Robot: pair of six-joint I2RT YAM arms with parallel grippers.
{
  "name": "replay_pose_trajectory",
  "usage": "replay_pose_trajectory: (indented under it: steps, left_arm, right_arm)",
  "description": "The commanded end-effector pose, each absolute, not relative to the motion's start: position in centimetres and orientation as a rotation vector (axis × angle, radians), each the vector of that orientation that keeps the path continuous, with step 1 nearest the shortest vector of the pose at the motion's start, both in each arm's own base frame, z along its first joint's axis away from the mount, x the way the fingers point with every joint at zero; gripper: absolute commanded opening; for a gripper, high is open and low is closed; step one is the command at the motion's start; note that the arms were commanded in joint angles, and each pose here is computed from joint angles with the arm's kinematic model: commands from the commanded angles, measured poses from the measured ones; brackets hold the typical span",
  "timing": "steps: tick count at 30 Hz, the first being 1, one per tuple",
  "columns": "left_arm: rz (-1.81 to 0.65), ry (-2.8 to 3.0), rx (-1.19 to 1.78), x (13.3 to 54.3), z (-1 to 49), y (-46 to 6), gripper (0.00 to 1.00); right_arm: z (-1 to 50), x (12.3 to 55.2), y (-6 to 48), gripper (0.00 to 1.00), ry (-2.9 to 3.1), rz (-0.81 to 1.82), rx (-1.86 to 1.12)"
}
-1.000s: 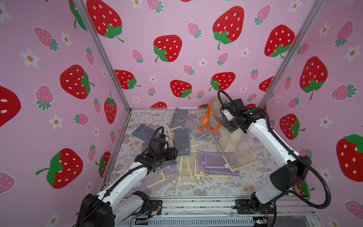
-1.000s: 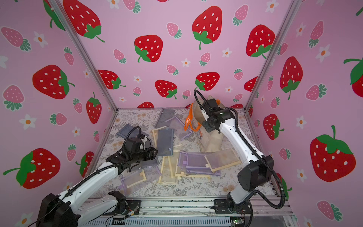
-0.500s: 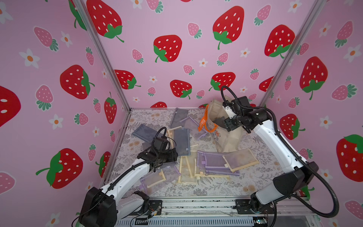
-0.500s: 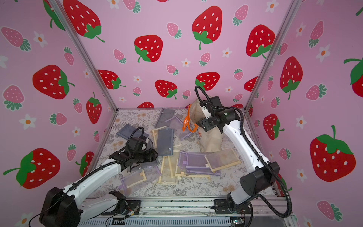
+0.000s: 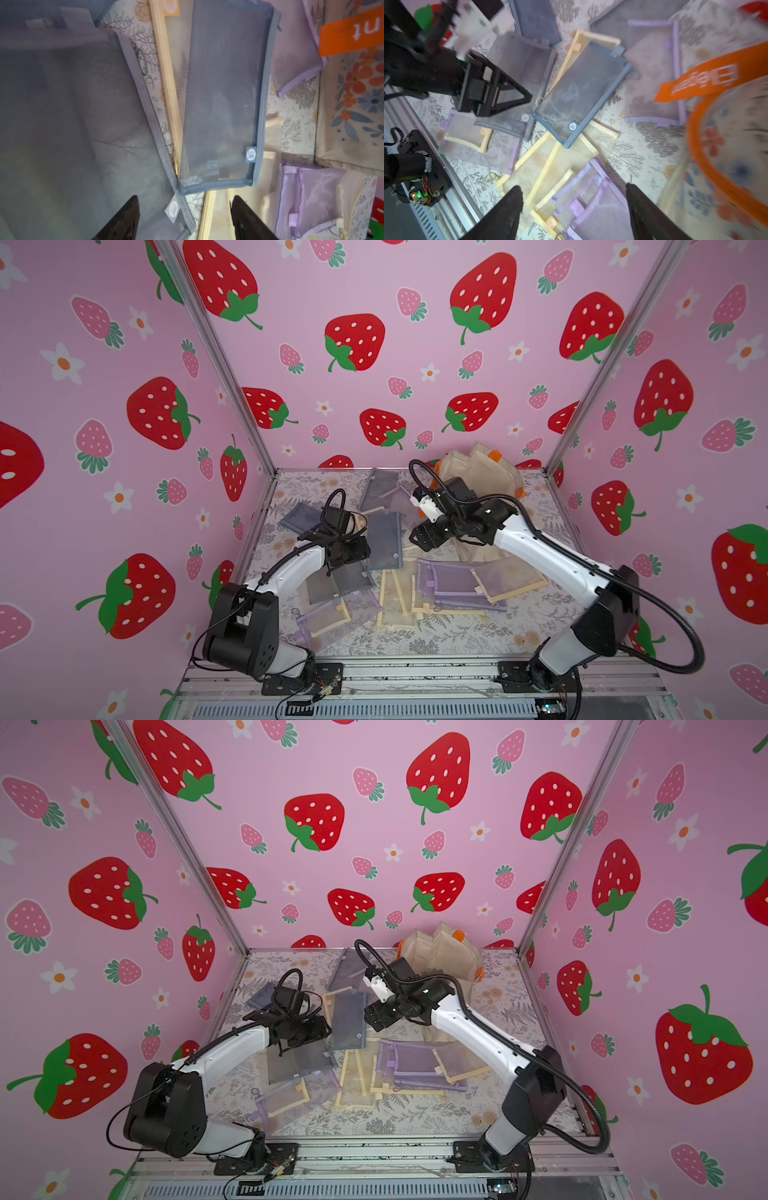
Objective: Put the pencil pouch into the canvas bag
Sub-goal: Pick up the pencil pouch.
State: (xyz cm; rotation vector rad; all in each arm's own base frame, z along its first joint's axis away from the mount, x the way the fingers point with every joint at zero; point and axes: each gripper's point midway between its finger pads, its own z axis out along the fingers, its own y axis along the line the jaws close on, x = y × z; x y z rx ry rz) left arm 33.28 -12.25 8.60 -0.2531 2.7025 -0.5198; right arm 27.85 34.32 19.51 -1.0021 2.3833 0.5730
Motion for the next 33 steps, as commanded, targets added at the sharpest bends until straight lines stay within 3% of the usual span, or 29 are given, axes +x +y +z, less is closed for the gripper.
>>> replay_pose_trajectory:
  steps: [1,12,17,33]
  left_arm:
    - [-0.605,2.677,-0.231,36.0,9.2,-12.9,0.7]
    - [-0.679,2.704,-0.252,39.4,5.7,-14.6,0.58]
    - [-0.742,2.704,-0.239,40.0,4.7,-15.8,0.43]
    - [-0.903,2.667,-0.148,37.7,4.7,-20.0,0.19]
  right_arm:
    - [16.4,29.2,37.1,0.79,2.436,0.702,-0.92]
    - [8.3,34.5,37.4,0.78,2.573,0.724,-0.727]
    - [6.0,35.5,38.2,0.77,2.61,0.802,-0.707]
    - [4.9,34.7,39.9,0.59,2.607,0.891,-0.771]
